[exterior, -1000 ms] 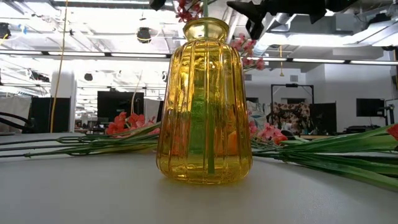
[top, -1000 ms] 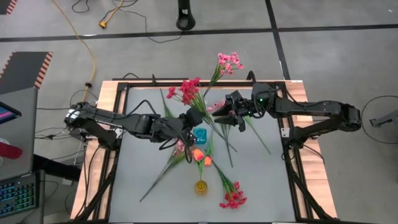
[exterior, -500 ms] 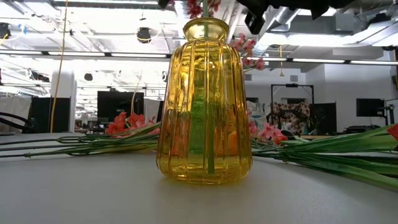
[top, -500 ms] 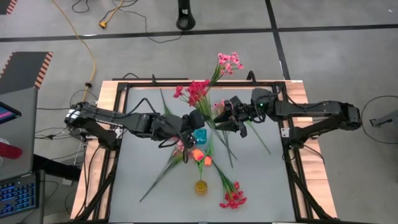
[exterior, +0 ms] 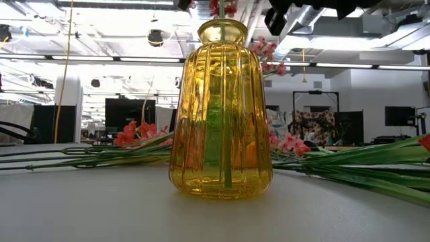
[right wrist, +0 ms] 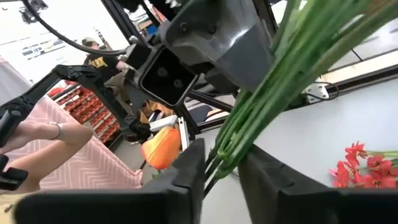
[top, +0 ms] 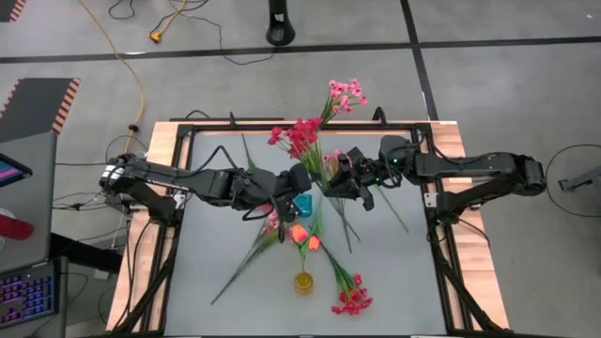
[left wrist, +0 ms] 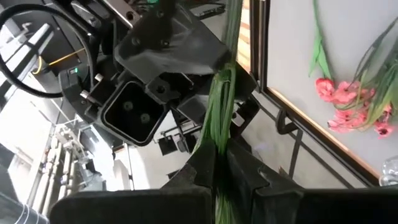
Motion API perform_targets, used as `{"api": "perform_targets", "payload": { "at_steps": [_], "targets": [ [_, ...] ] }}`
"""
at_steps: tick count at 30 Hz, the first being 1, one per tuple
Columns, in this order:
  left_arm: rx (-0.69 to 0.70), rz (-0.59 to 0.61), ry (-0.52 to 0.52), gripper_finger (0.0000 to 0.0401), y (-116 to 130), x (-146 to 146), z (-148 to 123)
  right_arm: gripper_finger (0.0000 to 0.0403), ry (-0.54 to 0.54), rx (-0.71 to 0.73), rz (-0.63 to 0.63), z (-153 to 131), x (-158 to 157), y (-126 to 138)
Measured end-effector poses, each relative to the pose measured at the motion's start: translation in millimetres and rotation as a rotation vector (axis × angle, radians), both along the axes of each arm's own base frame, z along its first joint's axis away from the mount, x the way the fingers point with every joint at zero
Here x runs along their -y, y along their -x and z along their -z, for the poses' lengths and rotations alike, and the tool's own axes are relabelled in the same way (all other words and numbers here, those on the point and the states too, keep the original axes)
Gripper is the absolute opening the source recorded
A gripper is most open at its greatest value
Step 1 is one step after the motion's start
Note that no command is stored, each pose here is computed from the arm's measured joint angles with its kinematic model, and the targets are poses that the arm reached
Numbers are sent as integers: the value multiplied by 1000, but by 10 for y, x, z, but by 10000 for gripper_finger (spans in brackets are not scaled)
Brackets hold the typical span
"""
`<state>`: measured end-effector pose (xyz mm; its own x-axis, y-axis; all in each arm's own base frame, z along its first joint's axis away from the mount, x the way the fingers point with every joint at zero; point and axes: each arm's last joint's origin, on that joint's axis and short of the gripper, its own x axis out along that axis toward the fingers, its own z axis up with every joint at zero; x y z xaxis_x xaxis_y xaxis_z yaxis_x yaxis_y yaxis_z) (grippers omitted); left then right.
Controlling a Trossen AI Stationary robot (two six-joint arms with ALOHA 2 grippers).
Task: Sort flowers into vase by color
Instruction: Put the middle left red flowers into the blue vase
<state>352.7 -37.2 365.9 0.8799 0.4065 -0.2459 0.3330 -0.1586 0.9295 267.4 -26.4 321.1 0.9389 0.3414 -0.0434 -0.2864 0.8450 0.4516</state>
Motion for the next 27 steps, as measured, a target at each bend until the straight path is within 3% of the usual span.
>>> {"api": "perform_targets", "payload": {
  "at_steps": [8,13,19,27],
  "targets": [
    [32,-26,67,35,-15,-8,12,34,8,-5,36,13,19,-4],
    [122,-73,184,72,-20,3,-19,32,79,30,63,0,26,-6],
    [196,-208,254,109,2,59,-14,39,150,52,116,-5,42,-10],
    [271,-240,340,106,100,213,-83,34,250,75,180,-13,60,-13]
  ]
}}
